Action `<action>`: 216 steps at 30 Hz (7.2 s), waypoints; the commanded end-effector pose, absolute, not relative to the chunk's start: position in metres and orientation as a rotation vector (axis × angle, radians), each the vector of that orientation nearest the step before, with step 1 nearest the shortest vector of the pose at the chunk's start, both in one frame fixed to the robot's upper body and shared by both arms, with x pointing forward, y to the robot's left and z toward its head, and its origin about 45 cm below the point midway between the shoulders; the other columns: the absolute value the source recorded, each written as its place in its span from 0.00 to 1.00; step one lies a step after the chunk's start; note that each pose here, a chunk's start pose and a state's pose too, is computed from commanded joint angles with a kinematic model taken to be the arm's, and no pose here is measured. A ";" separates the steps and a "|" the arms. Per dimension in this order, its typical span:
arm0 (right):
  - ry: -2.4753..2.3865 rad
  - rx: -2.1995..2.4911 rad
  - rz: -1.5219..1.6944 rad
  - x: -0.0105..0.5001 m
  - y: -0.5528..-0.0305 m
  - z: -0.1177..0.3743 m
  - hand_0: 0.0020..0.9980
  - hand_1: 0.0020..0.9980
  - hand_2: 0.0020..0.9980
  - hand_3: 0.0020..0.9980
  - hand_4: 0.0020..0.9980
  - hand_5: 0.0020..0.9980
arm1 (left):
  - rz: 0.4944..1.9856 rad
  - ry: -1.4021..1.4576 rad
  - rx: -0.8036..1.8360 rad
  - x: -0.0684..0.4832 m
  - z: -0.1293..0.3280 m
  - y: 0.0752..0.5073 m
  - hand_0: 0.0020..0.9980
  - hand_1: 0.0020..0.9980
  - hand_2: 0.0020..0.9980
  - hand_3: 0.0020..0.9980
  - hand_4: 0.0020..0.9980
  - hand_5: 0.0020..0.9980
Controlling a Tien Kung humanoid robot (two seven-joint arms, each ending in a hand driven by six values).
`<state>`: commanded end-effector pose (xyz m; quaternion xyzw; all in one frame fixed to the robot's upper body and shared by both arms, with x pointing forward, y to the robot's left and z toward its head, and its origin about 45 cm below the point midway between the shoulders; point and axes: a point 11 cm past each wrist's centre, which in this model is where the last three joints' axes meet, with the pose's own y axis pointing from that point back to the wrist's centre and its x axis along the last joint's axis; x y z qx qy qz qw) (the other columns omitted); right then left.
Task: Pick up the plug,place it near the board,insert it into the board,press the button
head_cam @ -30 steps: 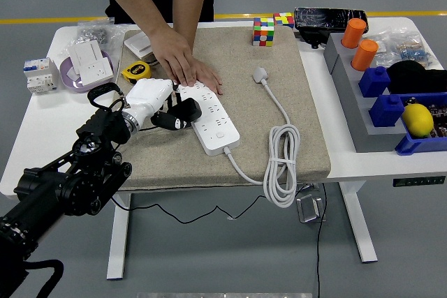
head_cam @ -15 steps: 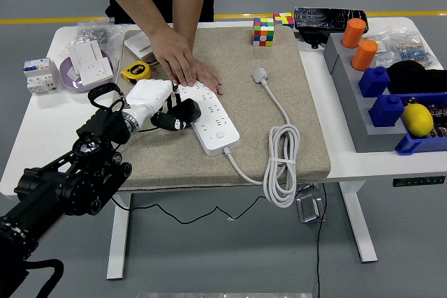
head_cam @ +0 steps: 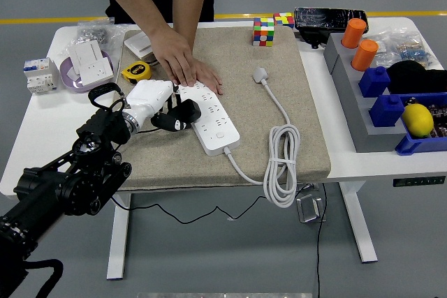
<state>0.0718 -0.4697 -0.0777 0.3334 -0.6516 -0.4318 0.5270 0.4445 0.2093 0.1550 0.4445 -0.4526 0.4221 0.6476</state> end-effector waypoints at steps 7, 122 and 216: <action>-1.557 0.793 -1.030 0.071 -0.470 -0.078 0.85 0.77 0.74 0.77 1.00 0.99 | 0.966 -1.023 1.012 0.445 0.155 0.211 0.51 0.55 0.50 0.48 0.76 0.24; -1.576 0.770 -1.042 0.066 -0.469 -0.079 0.85 0.77 0.74 0.77 1.00 1.00 | 1.075 -0.267 0.610 0.370 0.155 0.201 1.00 1.00 0.99 0.98 1.00 1.00; -1.573 0.768 -1.027 0.067 -0.471 -0.078 0.85 0.77 0.74 0.77 1.00 1.00 | 0.848 -1.013 1.061 0.398 0.165 0.190 1.00 1.00 1.00 0.94 1.00 1.00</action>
